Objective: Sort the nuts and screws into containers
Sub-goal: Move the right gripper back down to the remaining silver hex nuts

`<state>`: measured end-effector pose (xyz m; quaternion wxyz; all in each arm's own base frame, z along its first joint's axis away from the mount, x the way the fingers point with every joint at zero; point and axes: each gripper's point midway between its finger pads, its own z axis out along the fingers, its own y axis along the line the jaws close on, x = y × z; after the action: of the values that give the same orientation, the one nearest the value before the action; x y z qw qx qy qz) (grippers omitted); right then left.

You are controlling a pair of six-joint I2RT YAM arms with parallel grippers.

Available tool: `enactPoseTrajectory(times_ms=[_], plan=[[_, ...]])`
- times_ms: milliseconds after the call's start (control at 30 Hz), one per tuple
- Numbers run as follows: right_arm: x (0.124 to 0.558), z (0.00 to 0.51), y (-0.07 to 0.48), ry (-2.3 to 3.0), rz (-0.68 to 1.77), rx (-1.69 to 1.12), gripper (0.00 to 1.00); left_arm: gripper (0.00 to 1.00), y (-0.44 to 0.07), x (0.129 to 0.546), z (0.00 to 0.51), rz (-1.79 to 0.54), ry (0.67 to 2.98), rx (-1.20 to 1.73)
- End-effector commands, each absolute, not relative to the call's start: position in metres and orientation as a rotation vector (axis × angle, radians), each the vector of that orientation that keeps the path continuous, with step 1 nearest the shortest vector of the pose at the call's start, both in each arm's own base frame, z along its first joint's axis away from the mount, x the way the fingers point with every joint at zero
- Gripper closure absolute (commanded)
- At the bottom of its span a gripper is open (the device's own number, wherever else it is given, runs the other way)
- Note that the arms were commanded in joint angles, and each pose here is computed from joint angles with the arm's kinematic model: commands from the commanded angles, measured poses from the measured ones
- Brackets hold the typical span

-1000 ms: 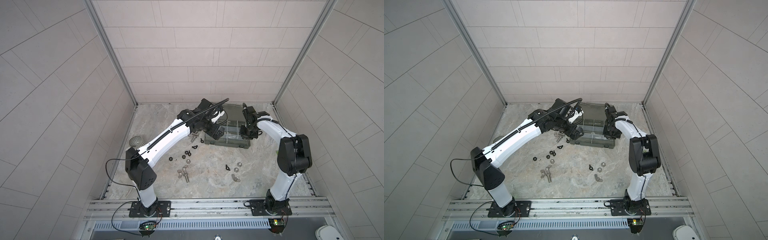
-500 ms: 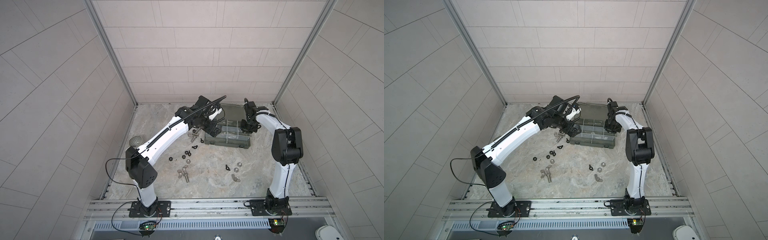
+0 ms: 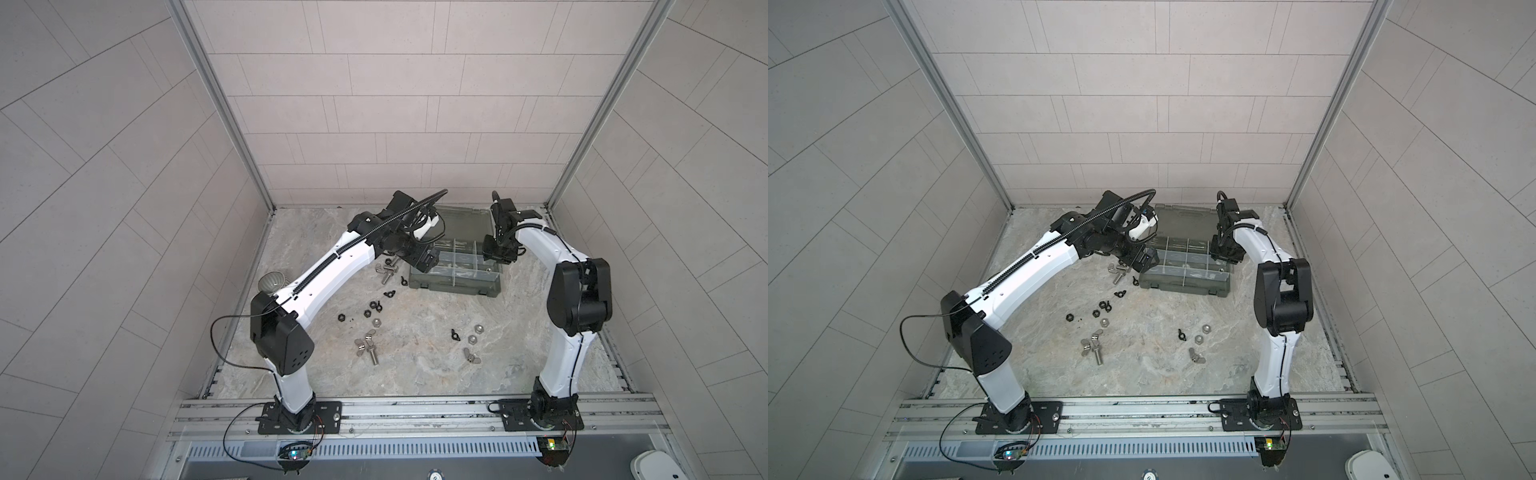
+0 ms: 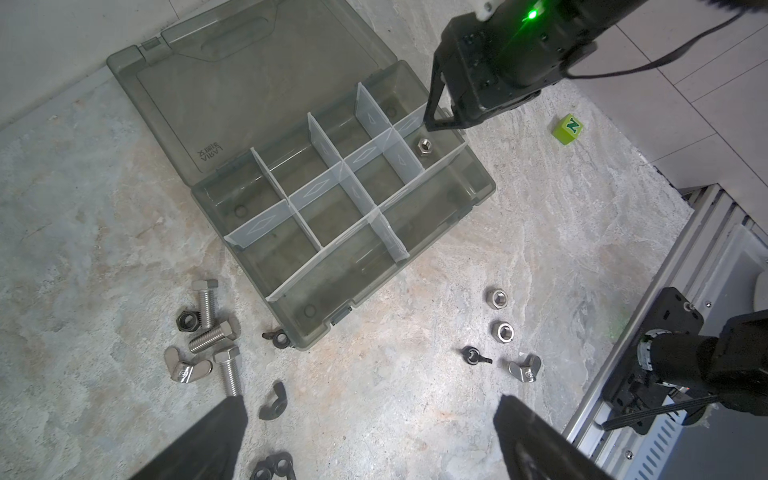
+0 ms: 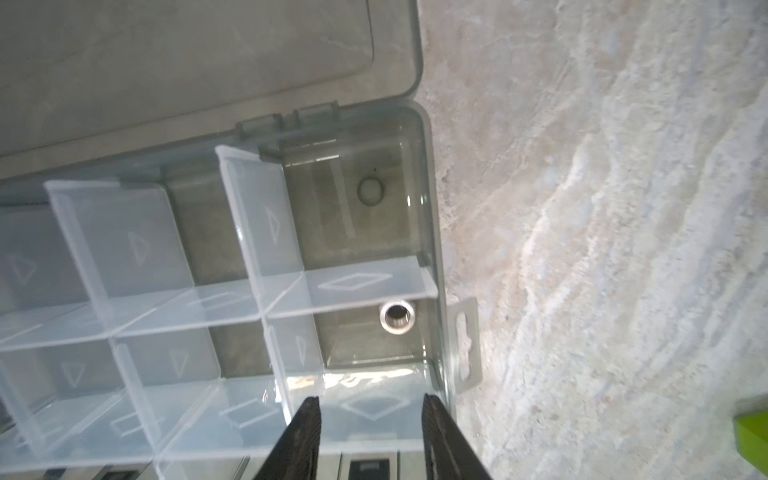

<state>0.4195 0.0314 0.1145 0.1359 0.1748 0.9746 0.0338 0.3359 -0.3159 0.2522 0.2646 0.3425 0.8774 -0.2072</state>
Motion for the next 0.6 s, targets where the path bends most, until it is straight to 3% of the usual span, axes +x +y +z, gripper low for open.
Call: enactPoseTrajectory(times_ms=[0,267,567], plan=[[0.378,0.132,0.041,2.847,0.128,0.480,0.58,0.00,-0.319,0.321,0.262,-0.614,2.346,0.941],[0.287,0.105,0.073,2.938,0.176,0.412,0.58,0.00,-0.325,0.292,0.265,-0.693,2.304,0.918],[0.228,0.064,0.103,3.000,0.198,0.340,0.60,0.00,-0.332,0.229,0.252,-0.712,2.291,1.007]])
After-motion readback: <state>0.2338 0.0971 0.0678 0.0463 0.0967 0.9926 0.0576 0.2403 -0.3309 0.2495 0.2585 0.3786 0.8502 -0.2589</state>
